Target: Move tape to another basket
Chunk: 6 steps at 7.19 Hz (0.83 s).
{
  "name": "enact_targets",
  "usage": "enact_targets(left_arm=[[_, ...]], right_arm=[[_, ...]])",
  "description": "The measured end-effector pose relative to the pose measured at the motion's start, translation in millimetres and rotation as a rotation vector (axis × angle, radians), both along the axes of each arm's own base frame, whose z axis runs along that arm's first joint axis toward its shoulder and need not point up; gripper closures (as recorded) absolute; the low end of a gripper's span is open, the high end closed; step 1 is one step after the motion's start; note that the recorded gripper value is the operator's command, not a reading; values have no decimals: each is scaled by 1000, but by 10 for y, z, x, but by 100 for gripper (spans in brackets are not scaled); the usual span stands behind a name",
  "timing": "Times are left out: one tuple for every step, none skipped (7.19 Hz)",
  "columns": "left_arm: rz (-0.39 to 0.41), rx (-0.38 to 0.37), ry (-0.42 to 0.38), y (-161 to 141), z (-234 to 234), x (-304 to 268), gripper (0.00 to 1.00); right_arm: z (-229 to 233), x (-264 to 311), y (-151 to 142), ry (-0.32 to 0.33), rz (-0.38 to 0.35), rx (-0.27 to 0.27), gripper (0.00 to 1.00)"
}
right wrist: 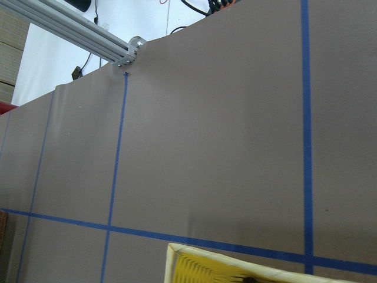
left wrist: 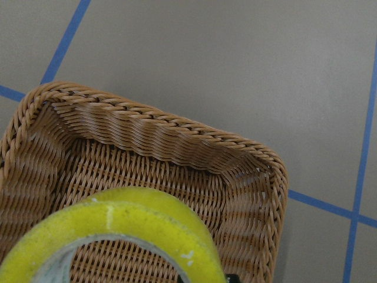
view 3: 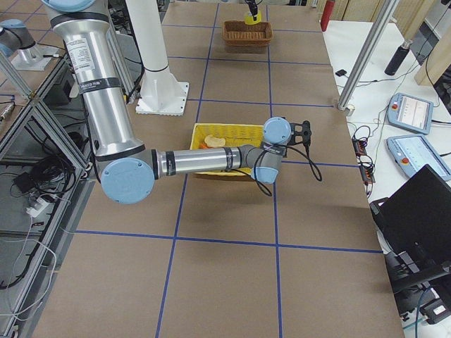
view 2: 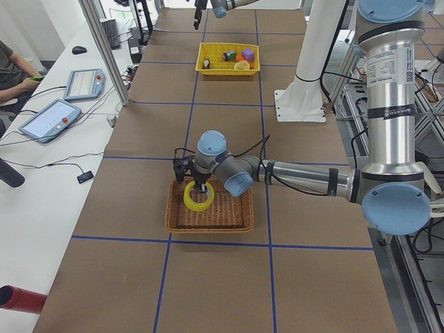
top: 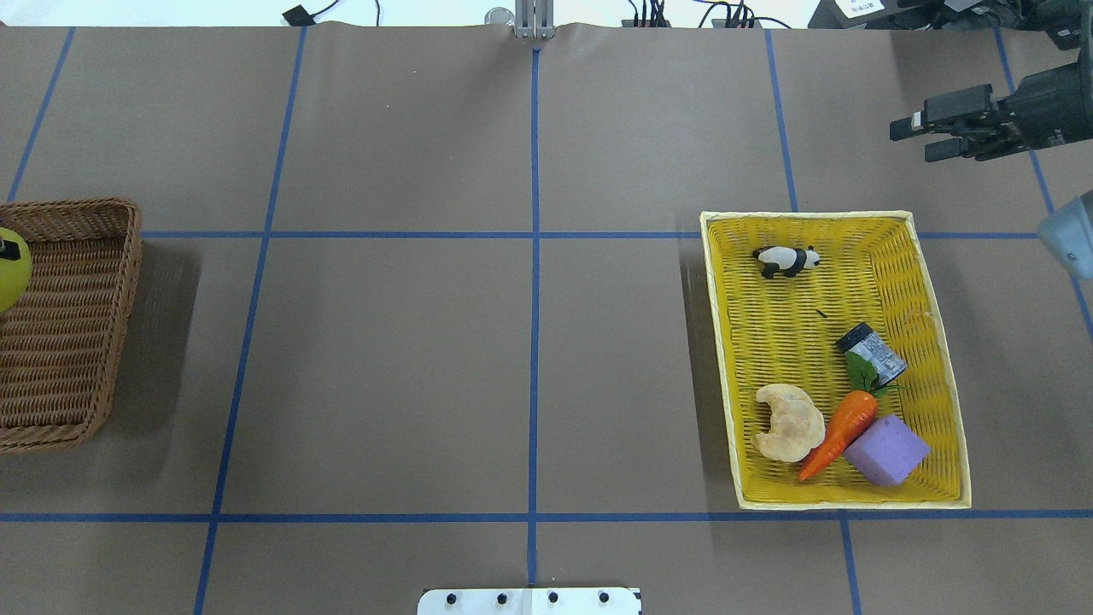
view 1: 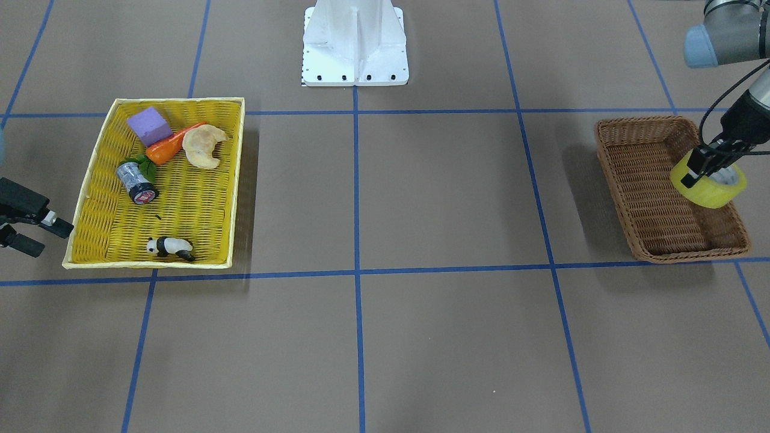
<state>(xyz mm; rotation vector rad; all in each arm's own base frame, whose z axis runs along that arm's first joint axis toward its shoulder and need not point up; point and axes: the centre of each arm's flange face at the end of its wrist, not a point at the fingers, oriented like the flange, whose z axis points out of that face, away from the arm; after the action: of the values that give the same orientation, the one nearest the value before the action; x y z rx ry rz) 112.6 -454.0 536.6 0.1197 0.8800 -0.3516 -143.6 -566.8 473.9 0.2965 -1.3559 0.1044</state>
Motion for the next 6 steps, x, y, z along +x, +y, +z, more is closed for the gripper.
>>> enact_targets(left_arm=[[39,4,-52,86,-9,-4,100],[82,5,-96,169,72,59,100],[115,1,-125,214,154,171,100],[142,-5,-137,226,207,288,100],[163,-12,-138,209,247,402,100],[177,-16,-136,167,268,515,100]], right_arm=[[111,61,-20,44,-2,21,5],[209,133,-46,86,-4,42,6],[264,215,-81,117,0,61,6],[297,308,-118,143,13,84,6],[334,380,-150,172,25,105,6],[388,442,-173,203,28,124,6]])
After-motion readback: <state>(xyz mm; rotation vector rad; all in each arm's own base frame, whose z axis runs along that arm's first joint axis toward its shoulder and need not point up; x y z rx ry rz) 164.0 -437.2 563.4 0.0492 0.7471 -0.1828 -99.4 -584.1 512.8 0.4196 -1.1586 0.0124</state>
